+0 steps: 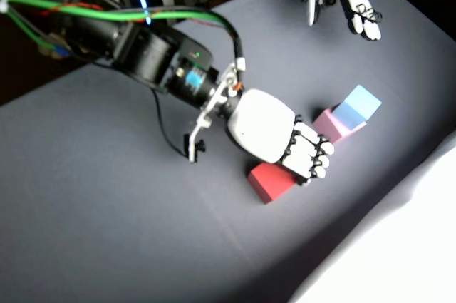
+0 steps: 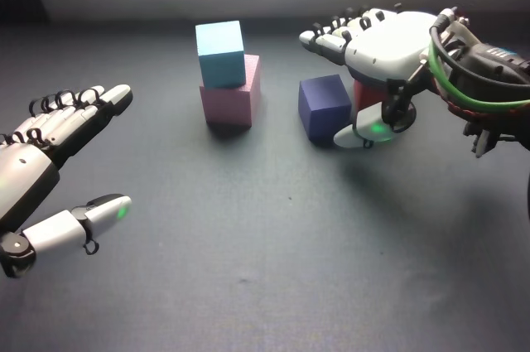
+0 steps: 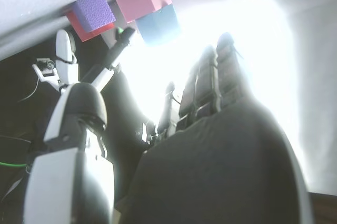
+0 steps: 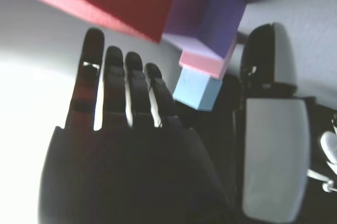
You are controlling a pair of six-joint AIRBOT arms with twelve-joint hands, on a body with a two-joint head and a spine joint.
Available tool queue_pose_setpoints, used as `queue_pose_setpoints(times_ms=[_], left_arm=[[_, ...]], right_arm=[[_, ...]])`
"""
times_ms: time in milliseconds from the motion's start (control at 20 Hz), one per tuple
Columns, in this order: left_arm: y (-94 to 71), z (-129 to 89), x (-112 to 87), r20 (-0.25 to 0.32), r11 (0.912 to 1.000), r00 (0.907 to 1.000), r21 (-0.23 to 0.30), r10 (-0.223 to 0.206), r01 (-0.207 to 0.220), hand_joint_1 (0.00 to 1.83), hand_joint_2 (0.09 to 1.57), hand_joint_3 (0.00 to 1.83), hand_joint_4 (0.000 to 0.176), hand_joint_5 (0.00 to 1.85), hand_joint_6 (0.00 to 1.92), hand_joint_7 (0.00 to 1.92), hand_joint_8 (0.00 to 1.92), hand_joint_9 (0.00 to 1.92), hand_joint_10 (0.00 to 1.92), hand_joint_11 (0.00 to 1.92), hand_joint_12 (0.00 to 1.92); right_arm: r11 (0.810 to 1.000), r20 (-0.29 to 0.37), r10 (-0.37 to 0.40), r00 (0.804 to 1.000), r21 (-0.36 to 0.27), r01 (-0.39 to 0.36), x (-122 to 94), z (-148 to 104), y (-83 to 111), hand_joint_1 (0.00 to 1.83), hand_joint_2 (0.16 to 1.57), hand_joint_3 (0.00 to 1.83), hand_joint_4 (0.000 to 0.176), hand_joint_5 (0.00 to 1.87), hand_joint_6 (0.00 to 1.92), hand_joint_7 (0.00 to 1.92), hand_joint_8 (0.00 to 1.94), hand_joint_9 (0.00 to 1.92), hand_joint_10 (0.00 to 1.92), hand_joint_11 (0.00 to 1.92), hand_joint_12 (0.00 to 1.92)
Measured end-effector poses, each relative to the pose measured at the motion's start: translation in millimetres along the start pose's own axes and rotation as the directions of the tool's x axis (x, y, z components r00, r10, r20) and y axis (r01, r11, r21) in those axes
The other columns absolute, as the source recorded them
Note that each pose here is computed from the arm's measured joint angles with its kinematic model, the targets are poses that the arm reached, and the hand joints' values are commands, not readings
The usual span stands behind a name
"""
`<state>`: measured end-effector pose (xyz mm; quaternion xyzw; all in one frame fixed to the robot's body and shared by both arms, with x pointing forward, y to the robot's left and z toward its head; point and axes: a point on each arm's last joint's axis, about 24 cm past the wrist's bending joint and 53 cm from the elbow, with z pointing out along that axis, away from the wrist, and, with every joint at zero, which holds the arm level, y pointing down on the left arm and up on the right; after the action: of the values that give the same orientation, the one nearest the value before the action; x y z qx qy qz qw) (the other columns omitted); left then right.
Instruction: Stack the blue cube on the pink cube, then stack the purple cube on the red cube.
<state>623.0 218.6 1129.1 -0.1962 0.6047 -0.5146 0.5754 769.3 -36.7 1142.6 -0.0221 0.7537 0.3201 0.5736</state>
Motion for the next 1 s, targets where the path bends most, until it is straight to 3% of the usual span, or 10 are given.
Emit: queue_pose_setpoints(times_ms=[250,350,400,450,550,600,700,750,850,1000], left_arm=[[2.4,0.1,2.9,-0.001,1.0,1.0,-0.005,-0.008,0.008,0.64,1.29,0.0,0.151,0.0,0.0,0.0,0.0,0.0,0.0,0.0,0.0],[2.5,0.0,3.2,-0.002,1.0,1.0,-0.005,-0.008,0.008,0.65,1.29,0.0,0.146,0.0,0.0,0.0,0.0,0.0,0.0,0.0,0.0],[2.5,0.2,3.0,-0.003,1.0,1.0,-0.004,-0.007,0.007,0.65,1.3,0.0,0.145,0.0,0.0,0.0,0.0,0.0,0.0,0.0,0.0],[2.4,0.3,3.0,-0.003,1.0,1.0,-0.003,-0.007,0.007,0.65,1.3,0.0,0.15,0.0,0.0,0.0,0.0,0.0,0.0,0.0,0.0],[2.6,0.4,3.2,-0.003,1.0,1.0,-0.004,-0.008,0.008,0.62,1.3,0.0,0.145,0.0,0.0,0.0,0.0,0.0,0.0,0.0,0.0],[1.8,0.4,3.1,-0.003,1.0,1.0,-0.001,-0.008,0.008,0.6,1.3,0.0,0.15,0.0,0.0,0.0,0.0,0.0,0.0,0.0,0.0],[2.8,0.4,2.7,-0.001,1.0,1.0,-0.005,-0.009,0.009,0.6,1.3,0.0,0.156,0.0,0.0,0.0,0.0,0.0,0.0,0.0,0.0],[1.9,0.4,2.7,-0.002,1.0,1.0,-0.001,-0.009,0.009,0.58,1.3,0.0,0.156,0.0,0.0,0.0,0.0,0.0,0.0,0.0,0.0],[1.7,0.3,3.5,-0.004,1.0,1.0,0.0,-0.008,0.008,0.59,1.3,0.0,0.148,0.0,0.0,0.0,0.0,0.0,0.0,0.0,0.0],[2.4,0.3,2.5,0.001,0.9999,0.9999,-0.003,-0.01,0.01,0.58,1.3,0.0,0.137,0.0,0.0,0.0,0.0,0.0,0.0,0.0,0.0]], right_arm=[[1.0,-0.032,-0.009,0.999,-0.008,0.008,12.1,11.0,6.8,0.83,1.0,0.01,0.0,0.03,0.01,0.11,0.01,0.05,0.04,0.0,0.8],[1.0,-0.045,-0.008,0.999,-0.007,0.008,15.4,13.7,7.2,0.94,1.07,0.01,0.0,0.37,0.08,0.43,0.07,0.33,0.18,0.02,1.52],[1.0,-0.056,-0.007,0.998,-0.004,0.007,18.0,15.6,5.8,1.1,1.14,0.0,0.0,0.78,0.9,0.69,1.36,0.7,1.57,0.78,1.84],[1.0,-0.071,0.01,0.997,0.003,-0.01,21.9,17.2,4.0,1.13,1.17,0.0,0.0,0.83,1.11,0.87,1.74,1.02,1.85,1.16,1.91],[1.0,-0.062,0.006,0.998,0.009,-0.006,16.3,19.7,0.9,1.11,1.23,0.01,0.0,0.75,1.3,0.84,1.93,1.18,1.92,1.35,1.92],[1.0,-0.064,-0.001,0.998,0.014,0.002,16.2,19.8,-1.5,1.17,1.27,0.0,0.0,0.72,1.16,0.73,1.76,0.79,1.89,1.02,1.92],[0.998,-0.079,-0.053,0.995,0.024,0.055,18.0,20.0,0.3,1.19,1.27,0.0,0.0,0.72,1.12,0.71,1.7,0.55,1.81,0.67,1.92],[0.995,-0.081,-0.103,0.991,0.007,0.104,17.4,20.1,9.2,1.19,1.28,0.0,0.0,0.7,1.13,0.7,1.72,0.54,1.84,0.72,1.92],[0.99,-0.069,-0.14,0.988,-0.026,0.139,15.7,18.1,27.1,1.13,1.25,0.0,0.0,0.74,1.27,0.81,1.89,0.91,1.91,1.08,1.92],[0.986,-0.047,-0.155,0.987,-0.067,0.152,3.5,5.3,45.4,1.12,1.22,0.0,0.0,0.78,1.27,1.04,1.94,1.22,1.92,1.29,1.92]])
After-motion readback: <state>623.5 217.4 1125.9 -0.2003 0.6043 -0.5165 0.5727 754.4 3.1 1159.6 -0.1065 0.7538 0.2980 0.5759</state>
